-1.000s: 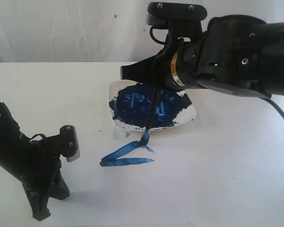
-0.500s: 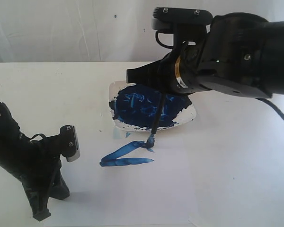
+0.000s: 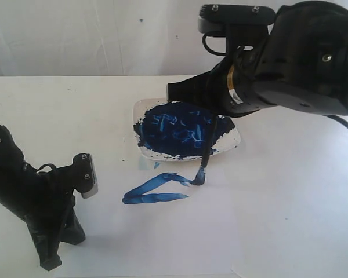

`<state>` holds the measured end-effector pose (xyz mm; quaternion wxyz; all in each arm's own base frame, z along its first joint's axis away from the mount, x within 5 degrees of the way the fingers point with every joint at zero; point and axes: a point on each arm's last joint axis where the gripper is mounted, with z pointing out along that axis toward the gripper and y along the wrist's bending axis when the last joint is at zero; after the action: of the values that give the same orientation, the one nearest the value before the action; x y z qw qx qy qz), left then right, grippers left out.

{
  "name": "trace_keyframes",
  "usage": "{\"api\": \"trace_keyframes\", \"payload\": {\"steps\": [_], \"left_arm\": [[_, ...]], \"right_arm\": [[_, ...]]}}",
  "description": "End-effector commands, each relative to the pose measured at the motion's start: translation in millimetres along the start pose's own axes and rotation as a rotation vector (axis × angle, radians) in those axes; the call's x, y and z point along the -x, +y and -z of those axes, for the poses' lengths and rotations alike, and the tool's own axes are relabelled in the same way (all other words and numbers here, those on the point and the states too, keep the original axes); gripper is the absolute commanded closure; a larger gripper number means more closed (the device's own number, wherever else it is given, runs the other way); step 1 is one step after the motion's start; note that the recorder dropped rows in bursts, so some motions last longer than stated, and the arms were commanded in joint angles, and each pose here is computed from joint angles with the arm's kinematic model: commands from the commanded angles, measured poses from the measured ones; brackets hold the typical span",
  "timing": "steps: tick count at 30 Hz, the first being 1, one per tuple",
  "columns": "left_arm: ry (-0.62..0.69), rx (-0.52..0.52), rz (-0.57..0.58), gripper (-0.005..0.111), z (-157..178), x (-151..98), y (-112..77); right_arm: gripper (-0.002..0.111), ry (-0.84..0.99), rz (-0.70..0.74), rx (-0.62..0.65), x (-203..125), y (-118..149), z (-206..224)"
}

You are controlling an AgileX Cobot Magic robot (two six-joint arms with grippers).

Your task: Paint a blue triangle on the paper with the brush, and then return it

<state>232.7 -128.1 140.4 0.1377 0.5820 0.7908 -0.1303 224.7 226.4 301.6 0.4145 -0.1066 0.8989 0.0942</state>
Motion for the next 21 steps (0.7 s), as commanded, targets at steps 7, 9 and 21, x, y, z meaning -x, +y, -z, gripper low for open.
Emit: {"api": "trace_keyframes", "payload": {"steps": [7, 9, 21], "left_arm": [[0.005, -0.034, 0.010, 0.107, -1.8, -0.3, -4.8], [0.005, -0.034, 0.010, 0.107, -1.8, -0.3, -4.8], [0.005, -0.034, 0.010, 0.107, -1.8, -0.3, -4.8]], "right_arm": [[0.108, 0.032, 0.007, -0.046, -0.9, -7.5, 8.6], [0.108, 0.034, 0.011, -0.050, -1.1, -7.9, 8.8], [0.108, 0.047, 0.013, -0.073, -0.9, -12.2, 14.8]]}}
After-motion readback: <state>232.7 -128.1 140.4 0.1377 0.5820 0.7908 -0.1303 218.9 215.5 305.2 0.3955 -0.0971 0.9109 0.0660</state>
